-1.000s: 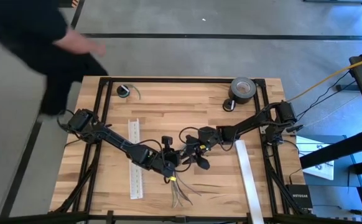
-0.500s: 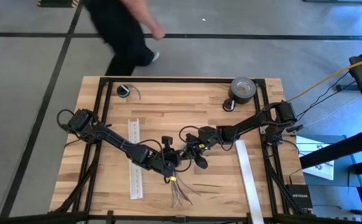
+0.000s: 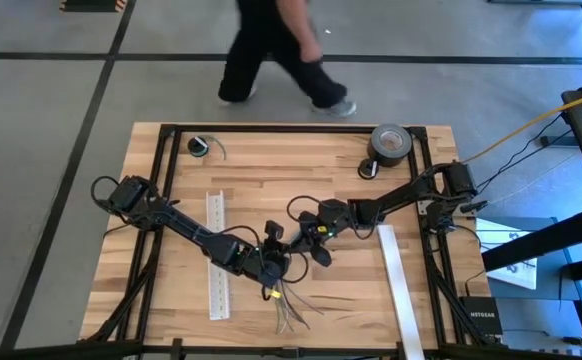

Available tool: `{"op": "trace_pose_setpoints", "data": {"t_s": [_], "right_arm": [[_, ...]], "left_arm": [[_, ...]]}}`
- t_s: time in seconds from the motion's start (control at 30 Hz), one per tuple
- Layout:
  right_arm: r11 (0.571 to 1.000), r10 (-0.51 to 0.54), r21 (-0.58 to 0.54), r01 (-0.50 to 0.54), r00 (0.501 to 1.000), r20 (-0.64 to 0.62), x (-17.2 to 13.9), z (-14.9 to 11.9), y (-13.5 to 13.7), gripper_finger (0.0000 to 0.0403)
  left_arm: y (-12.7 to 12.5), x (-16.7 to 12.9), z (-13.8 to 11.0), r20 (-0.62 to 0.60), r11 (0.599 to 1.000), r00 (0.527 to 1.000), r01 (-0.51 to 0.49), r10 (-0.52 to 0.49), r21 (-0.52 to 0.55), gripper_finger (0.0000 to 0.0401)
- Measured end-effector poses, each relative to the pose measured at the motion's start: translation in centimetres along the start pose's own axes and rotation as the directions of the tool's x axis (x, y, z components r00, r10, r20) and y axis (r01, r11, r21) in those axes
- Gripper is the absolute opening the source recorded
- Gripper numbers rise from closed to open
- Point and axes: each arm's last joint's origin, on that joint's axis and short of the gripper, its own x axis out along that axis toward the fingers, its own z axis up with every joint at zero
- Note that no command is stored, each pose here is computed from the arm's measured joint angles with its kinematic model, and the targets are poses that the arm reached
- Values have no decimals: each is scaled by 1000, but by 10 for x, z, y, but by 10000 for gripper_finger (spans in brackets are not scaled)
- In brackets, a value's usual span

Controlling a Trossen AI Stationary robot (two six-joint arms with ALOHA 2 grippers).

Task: Ziptie cables
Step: Wrap the colored cables with the black zip tie

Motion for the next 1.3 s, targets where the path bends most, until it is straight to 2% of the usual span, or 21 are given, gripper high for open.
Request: {"op": "trace_pose_setpoints", "data": {"t_s": [0.33, 0.7, 0.9, 1.1, 1.3], "right_arm": [[998, 17, 67, -16, 1000, -15, 8, -9, -9, 0], [997, 24, 69, -22, 1000, -19, 8, -10, -9, 0], [998, 23, 67, -21, 999, -22, 8, -10, -10, 0], [998, 31, 63, -29, 999, -30, 9, -11, -9, 0], [999, 1, 53, 0, 1000, -14, 8, -10, -11, 0]], "left_arm": [[2, 2, 2, 22, 999, 1000, -9, 8, 32, 0], [4, 4, 1, 10, 1000, 1000, -8, 9, -27, 5], [4, 3, 1, 9, 994, 1000, -12, 13, -110, 52], [-6, -7, 4, 29, 999, 1000, -5, 7, -54, 111], [-11, -26, 9, 73, 996, 997, 42, -36, -81, 135]]}}
